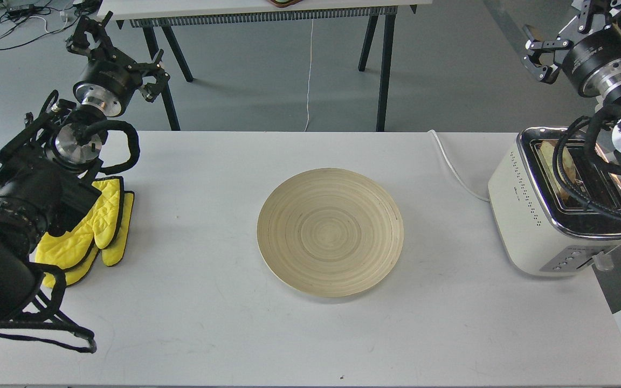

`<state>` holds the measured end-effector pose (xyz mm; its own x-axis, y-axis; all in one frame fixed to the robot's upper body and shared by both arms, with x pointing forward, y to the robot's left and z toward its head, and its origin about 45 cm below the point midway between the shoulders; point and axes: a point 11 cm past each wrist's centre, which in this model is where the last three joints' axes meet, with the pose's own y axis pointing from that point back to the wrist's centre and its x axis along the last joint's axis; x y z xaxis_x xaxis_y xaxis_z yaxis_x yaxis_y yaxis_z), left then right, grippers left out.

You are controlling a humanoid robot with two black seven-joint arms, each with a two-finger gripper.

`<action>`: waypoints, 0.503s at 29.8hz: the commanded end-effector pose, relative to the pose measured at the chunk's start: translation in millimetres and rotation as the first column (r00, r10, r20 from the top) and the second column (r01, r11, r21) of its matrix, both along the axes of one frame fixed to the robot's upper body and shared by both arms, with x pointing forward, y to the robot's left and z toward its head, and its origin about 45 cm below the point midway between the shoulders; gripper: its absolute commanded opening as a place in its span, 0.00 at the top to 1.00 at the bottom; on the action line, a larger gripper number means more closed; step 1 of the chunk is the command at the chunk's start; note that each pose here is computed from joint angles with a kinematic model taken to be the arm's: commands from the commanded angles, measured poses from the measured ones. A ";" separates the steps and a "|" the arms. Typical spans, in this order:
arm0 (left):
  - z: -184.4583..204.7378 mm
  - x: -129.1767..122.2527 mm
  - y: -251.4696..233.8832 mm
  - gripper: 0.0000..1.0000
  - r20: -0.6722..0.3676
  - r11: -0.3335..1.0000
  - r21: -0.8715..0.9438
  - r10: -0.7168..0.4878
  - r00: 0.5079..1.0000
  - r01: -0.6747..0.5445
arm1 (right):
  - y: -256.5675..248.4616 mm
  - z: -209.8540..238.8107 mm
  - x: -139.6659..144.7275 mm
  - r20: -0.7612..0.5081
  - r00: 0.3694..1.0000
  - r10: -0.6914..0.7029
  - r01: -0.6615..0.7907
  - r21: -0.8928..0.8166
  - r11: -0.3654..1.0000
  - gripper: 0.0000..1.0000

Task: Put bread in toaster with right arm
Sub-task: 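Release the bread and raise the right gripper away from the toaster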

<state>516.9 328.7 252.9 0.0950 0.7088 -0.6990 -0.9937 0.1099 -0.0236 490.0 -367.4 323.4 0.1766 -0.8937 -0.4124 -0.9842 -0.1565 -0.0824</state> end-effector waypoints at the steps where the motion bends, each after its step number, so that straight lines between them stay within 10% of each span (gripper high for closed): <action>1: 0.3 0.0 0.5 0.00 0.001 1.000 -0.003 0.002 1.000 -0.002 | 0.3 -19.2 4.5 -0.011 1.000 -0.011 0.012 0.115 0.993 0.00; 15: 0.5 0.0 0.6 0.00 0.002 1.000 -0.004 0.003 1.000 -0.003 | 13.7 -28.8 12.6 -0.023 0.999 -0.026 0.030 0.192 0.981 0.00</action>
